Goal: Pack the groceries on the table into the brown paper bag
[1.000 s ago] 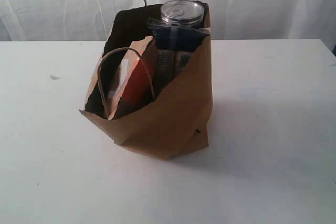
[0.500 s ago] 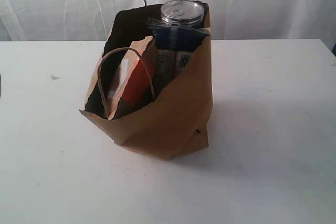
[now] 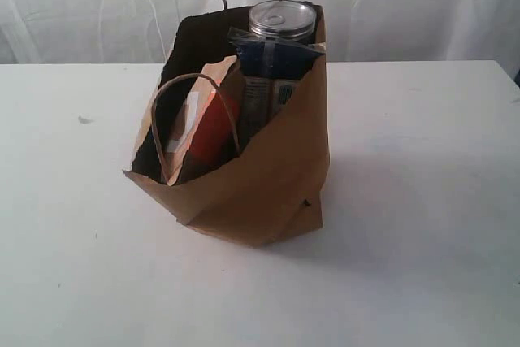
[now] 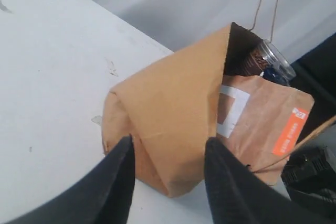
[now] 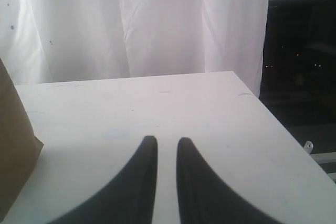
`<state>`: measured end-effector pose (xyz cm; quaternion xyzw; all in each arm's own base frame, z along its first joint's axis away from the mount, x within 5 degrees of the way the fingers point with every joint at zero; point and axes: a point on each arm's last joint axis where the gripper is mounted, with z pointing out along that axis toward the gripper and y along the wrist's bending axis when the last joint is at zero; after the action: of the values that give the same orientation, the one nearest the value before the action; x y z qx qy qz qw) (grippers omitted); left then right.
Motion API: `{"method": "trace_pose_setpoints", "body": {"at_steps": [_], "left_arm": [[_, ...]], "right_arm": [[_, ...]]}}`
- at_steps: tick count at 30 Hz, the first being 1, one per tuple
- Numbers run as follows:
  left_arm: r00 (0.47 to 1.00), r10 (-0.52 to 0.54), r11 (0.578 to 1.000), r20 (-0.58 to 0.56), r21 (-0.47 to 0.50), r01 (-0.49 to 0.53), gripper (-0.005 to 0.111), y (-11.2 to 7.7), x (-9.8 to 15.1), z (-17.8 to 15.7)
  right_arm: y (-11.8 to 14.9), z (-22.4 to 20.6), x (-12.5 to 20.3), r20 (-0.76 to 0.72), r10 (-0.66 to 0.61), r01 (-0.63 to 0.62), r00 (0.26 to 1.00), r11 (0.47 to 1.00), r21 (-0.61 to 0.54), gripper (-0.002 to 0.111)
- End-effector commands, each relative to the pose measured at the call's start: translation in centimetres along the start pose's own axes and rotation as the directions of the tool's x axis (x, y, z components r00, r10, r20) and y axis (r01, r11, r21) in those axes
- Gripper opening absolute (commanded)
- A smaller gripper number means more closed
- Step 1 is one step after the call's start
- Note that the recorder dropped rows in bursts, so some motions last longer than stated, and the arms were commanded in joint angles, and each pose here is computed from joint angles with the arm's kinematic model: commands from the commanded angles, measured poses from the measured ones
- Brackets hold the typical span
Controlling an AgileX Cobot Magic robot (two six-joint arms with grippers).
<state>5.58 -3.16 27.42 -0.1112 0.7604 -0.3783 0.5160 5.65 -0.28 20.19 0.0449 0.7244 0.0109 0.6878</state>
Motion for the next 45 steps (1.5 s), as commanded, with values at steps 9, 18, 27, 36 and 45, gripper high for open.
{"method": "trace_pose_setpoints", "body": {"at_steps": [9,18,27,36,45], "left_arm": [[0.987,0.14,0.986,-0.085,-0.08,-0.146,0.047,1.8,1.8,-0.1],[0.878,0.408,0.905,-0.252,-0.015,-0.425,0.047,3.5,4.8,-1.7],[0.744,0.651,0.756,-0.154,0.035,-0.654,0.047,4.7,5.6,-0.6],[0.72,0.685,0.726,-0.114,0.012,-0.688,0.047,6.2,6.6,0.4],[0.734,0.666,0.741,-0.135,0.003,-0.671,0.047,7.2,7.6,0.8]], "right_arm": [[-0.1,0.0,0.1,0.008,0.004,-0.004,1.0,1.0,0.008,0.013],[-0.1,0.0,0.1,0.008,0.004,-0.004,1.0,1.0,0.008,0.013],[-0.1,0.0,0.1,0.008,0.004,-0.004,1.0,1.0,0.008,0.013],[-0.1,0.0,0.1,0.008,0.004,-0.004,1.0,1.0,0.008,0.013],[-0.1,0.0,0.1,0.009,-0.006,0.006,1.0,1.0,0.008,0.013]]}}
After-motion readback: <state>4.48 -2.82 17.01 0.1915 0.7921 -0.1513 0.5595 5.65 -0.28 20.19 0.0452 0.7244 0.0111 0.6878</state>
